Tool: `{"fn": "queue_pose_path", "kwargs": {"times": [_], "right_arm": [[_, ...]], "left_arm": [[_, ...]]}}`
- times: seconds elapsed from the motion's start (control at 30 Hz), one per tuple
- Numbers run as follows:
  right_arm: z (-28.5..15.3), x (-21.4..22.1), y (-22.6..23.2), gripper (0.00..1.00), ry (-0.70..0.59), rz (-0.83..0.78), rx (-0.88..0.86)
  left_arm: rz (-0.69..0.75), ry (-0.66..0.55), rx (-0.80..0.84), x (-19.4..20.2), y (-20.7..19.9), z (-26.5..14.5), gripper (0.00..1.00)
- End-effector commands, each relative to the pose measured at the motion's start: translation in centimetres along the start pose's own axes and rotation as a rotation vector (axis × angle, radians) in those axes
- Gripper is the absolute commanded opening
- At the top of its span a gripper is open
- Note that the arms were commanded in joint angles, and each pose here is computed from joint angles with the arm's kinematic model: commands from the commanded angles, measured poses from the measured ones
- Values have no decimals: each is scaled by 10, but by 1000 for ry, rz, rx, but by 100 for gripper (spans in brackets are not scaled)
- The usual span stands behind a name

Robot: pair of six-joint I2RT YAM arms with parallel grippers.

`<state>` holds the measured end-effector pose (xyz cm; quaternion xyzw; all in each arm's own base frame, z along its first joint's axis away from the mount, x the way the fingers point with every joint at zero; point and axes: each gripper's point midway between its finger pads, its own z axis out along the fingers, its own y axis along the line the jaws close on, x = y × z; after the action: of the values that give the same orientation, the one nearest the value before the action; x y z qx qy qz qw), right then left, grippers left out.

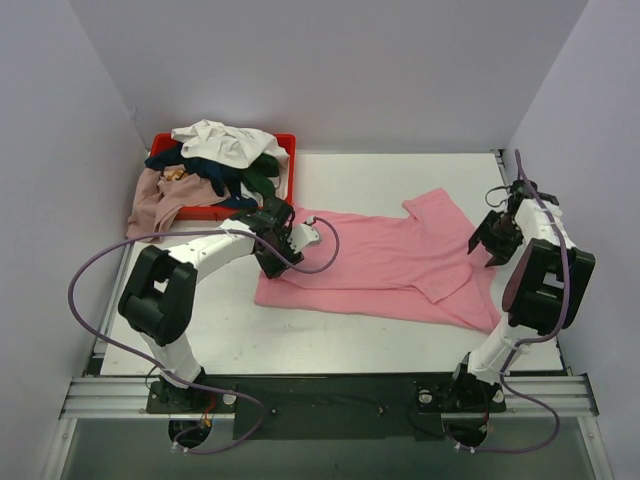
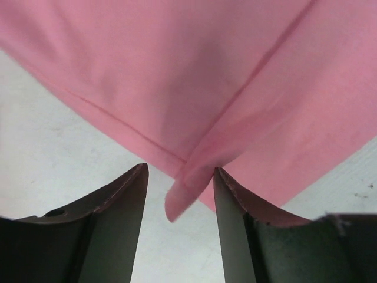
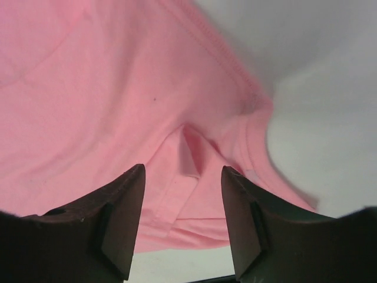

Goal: Fold and stack the t-shirts
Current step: Fold the flattened tshirt in 1/3 of the way

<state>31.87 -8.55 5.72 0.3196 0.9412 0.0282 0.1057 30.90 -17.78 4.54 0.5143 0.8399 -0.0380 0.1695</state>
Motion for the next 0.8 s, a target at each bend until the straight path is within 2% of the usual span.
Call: {"fn": "queue_pose_path", "kwargs": {"times": [0.0,0.07,0.17,0.2,0.23,0.27,0.3,0.33,0.37,0.47,0.53,0.6,0.7,0.77], "right_arm": [[-27,-22,-22,53,-65,-14,185],[-41,-18,-35,55,-93,27,233],[-65,-4,-50,56,-151,160,204],[-57,13,-60,56,-113,210,191],[-64,19,-60,56,-148,258,163],[-54,42,-65,56,-96,294,141],[-59,46,-63,56,-128,326,110],[-49,66,-67,57,-91,350,106],[-44,83,-71,59,-68,368,114],[-32,105,-81,59,-65,444,128],[-23,117,-88,59,-60,492,135],[-12,127,-94,59,-47,531,144],[3,138,-99,59,4,552,158],[12,141,-105,59,22,558,186]], "left_arm": [[-103,-129,-220,-40,65,-31,61],[-169,-165,-265,-44,90,-45,68],[-200,-215,-322,-50,111,-72,70],[-179,-234,-323,-53,109,-79,67],[-160,-232,-307,-50,102,-78,66],[-126,-241,-297,-50,97,-83,64],[-91,-223,-243,-45,81,-77,62],[-20,-255,-177,-49,65,-79,55],[37,-217,-98,-37,42,-72,47],[334,-253,112,-19,-18,-67,46],[467,-262,207,-3,-43,-63,50],[552,-260,233,8,-51,-53,61],[593,-240,185,16,-44,-32,74],[604,-218,134,21,-35,-20,77]]}}
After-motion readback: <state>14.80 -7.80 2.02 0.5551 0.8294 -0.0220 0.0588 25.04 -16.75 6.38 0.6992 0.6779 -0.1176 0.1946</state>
